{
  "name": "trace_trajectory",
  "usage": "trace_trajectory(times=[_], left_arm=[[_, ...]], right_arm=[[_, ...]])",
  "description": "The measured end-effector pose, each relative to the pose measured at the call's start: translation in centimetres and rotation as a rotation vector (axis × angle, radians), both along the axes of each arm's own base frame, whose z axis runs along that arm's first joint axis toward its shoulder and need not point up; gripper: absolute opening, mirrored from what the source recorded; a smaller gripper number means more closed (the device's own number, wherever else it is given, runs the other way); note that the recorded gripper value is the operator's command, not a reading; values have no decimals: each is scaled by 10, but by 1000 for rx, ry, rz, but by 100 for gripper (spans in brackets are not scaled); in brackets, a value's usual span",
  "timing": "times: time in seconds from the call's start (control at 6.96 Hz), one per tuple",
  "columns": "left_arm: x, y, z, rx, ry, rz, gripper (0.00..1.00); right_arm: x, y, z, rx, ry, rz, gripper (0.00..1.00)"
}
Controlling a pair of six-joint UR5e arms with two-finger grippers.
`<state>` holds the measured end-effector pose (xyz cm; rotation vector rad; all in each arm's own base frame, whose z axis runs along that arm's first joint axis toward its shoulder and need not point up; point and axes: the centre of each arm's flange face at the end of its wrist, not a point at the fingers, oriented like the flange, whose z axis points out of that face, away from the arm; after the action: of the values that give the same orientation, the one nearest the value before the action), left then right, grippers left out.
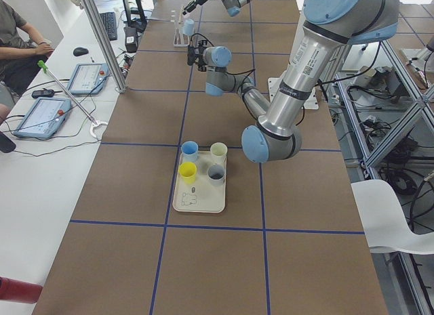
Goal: Transfer IKEA cup to right arm and place on rack
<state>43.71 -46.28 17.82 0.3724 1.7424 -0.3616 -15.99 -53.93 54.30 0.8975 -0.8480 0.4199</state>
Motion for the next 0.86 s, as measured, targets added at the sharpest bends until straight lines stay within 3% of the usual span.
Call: trace_trajectory(times=[0.29,0.43,0.57,0.86], left_arm=[[-3,-4,1,-2,-8,-6,76],[-14,-12,5,13,-50,-23,76],[-38,-22,16,59,-160,-47,76],[-111,-29,66,217,-509,-93,76]], right_arm=[[0,-3,-11,11,-26,-26,100],[7,-1,-19,13,-49,-56,100],[17,8,-26,16,-73,-88,100],[33,42,-42,4,-149,-124,100]])
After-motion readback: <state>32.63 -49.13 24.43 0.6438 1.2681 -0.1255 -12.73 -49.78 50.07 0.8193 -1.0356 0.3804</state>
